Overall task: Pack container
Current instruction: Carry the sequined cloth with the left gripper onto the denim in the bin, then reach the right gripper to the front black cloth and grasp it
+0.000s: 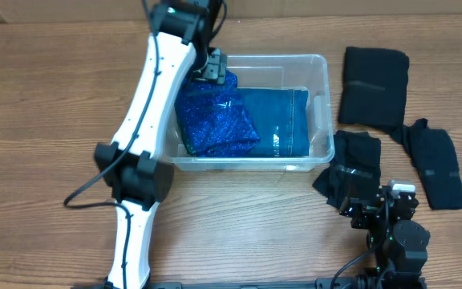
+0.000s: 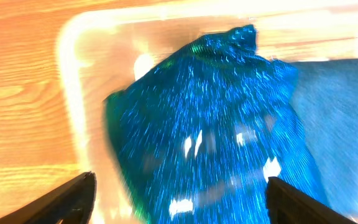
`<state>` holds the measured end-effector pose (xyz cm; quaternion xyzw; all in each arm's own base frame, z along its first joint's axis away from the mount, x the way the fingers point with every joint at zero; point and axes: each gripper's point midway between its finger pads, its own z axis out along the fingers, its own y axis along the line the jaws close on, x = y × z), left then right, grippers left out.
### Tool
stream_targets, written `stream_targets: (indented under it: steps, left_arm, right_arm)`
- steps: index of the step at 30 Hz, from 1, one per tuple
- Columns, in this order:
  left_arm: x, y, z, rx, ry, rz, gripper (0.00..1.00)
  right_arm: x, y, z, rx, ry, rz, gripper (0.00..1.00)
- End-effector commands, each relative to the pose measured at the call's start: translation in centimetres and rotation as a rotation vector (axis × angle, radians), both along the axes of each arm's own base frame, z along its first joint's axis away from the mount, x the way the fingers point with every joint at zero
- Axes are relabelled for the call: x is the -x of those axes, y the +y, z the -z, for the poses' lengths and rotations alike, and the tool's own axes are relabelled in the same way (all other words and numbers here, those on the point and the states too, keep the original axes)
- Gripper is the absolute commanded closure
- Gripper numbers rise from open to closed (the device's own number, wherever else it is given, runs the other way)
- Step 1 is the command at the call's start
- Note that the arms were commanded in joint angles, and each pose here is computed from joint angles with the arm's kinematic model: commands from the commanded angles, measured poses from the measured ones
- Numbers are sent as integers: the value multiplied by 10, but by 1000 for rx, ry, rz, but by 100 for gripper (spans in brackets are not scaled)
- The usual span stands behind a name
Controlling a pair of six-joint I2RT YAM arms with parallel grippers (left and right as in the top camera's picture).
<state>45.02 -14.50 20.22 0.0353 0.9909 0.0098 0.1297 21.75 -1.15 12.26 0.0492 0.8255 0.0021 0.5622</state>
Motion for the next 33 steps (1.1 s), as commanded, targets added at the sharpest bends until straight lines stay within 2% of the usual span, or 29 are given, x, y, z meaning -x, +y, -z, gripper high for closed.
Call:
stream_targets:
  steps: [1,4,7,10,11,13,15,17,21,26,30,33]
  left_arm:
    - [27,14,-96,120,-187,-69,0]
    - [45,34,-142,168,-290,-102,0]
    - [74,62,-191,186,-415,-124,0]
    - [104,85,-217,176,-481,-130,0]
    - [117,96,-221,161,-490,-137,0]
    - [137,114,-217,131,-475,-177,0]
    - [155,131,-204,97,-435,-224,0]
    - [169,144,-187,50,-382,-260,0]
    - [176,154,-162,-16,-306,-282,0]
    - [169,153,-147,-27,-251,-281,0]
    - [164,153,-142,-32,-230,-279,0]
    - [162,153,-140,-33,-224,-279,0]
  right_arm:
    - [0,-1,3,-1,-2,6,0]
    - [-6,13,-14,-26,-73,-72,0]
    - [6,75,-18,-156,-72,-423,0]
    - [25,107,-18,-266,-40,-609,0]
    - [26,110,-22,-323,-36,-610,0]
    - [23,110,-30,-426,-39,-573,0]
    - [18,105,-41,-449,-70,-535,0]
    - [11,87,-58,-466,-107,-407,0]
    - [6,52,-94,-421,-116,-187,0]
    - [-17,30,-113,-368,68,-37,0]
    - [-49,26,-131,-272,246,-47,0]
    - [-69,19,-128,-283,407,-5,0]
